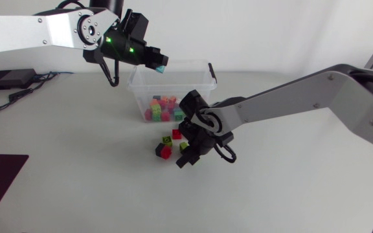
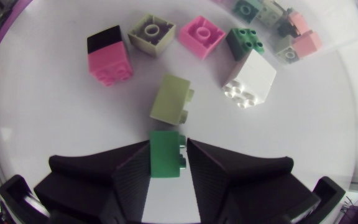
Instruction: Place the duplo bricks in the container
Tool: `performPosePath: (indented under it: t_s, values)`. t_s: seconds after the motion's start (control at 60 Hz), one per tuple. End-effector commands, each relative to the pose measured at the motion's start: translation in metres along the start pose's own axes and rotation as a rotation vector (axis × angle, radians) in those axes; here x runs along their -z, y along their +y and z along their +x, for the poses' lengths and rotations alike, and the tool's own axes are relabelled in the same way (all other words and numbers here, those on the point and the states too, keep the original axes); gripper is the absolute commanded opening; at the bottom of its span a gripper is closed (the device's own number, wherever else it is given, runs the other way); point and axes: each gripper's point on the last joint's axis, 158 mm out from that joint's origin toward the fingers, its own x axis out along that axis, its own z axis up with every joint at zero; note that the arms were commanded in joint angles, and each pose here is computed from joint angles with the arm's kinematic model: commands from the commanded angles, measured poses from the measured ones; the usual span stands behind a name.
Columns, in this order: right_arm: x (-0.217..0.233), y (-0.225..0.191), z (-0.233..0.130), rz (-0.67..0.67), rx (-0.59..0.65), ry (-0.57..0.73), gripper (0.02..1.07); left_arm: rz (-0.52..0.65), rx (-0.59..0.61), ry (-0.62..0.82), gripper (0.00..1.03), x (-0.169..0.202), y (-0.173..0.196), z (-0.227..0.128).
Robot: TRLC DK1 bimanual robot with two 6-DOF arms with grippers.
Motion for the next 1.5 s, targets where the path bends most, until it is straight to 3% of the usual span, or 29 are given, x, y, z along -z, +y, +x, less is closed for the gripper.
performPosePath:
  t_s: [0.0, 0.25, 0.433, 0.6, 0.8, 0.95, 1.25, 1.483]
  values:
    - [0.008, 0.004, 0.002, -0.022, -0.001, 0.024, 0.33, -0.051, -0.015, -0.030, 0.19, -0.011, 0.015, 0.009]
    - [0.017, 0.005, -0.016, -0.025, -0.002, 0.005, 0.32, -0.096, -0.079, -0.077, 0.26, -0.017, 0.044, 0.026]
    - [0.015, -0.001, -0.037, -0.019, 0.000, -0.033, 0.32, -0.101, -0.083, -0.088, 0.67, -0.015, 0.044, 0.029]
    - [0.008, -0.013, -0.063, -0.001, 0.005, -0.081, 0.32, -0.086, -0.087, -0.113, 0.82, -0.021, 0.039, 0.006]
    - [-0.013, -0.028, -0.099, 0.024, 0.013, -0.177, 0.32, -0.001, -0.082, -0.076, 0.82, -0.005, 0.020, -0.035]
    - [-0.036, -0.046, -0.129, 0.061, 0.027, -0.269, 0.32, 0.121, -0.017, 0.097, 0.82, 0.048, -0.008, -0.047]
    - [-0.071, -0.068, -0.174, 0.141, 0.043, -0.405, 0.32, 0.178, 0.122, 0.412, 0.82, 0.154, -0.052, -0.053]
    - [-0.084, -0.070, -0.188, 0.149, 0.045, -0.446, 0.32, 0.192, 0.170, 0.553, 0.82, 0.202, -0.076, -0.041]
